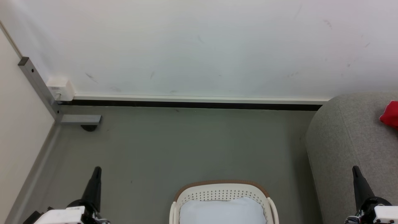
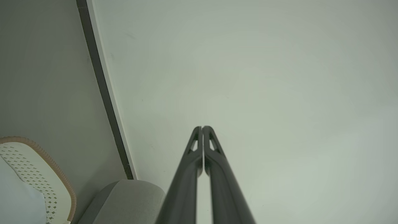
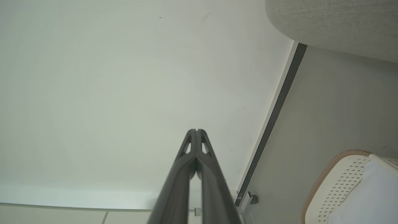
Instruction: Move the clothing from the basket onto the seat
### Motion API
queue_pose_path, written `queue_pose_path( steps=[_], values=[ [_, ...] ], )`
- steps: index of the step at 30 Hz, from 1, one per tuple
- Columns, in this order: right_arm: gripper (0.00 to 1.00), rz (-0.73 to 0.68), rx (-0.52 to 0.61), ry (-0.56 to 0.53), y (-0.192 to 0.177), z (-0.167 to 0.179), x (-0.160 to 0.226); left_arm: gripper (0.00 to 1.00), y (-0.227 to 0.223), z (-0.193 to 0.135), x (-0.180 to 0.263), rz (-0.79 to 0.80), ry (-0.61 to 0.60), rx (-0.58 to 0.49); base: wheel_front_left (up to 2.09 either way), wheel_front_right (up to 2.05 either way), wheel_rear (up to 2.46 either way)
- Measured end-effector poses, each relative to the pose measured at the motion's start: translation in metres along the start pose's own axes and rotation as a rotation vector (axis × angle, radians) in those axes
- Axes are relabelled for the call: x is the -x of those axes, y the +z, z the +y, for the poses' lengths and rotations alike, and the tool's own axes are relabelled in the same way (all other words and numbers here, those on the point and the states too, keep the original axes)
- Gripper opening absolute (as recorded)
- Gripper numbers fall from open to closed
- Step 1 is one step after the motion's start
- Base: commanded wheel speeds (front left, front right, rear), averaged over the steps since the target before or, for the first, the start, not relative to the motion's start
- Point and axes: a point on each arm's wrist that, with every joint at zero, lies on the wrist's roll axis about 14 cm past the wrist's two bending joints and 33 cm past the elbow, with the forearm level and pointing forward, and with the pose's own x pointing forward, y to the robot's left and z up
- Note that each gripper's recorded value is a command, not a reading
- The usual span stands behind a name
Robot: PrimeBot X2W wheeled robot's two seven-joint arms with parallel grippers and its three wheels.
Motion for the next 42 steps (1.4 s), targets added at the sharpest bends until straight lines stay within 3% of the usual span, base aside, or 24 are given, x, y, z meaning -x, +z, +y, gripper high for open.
queue_pose_path(
  steps=[42],
  values=[
    [0.00, 0.000, 0.000, 0.000, 0.0000, 0.0001, 0.0000, 0.00, 0.0000, -0.0001, 0.0000, 0.000, 0.000, 0.000, 0.00, 0.00, 0.00]
  ],
)
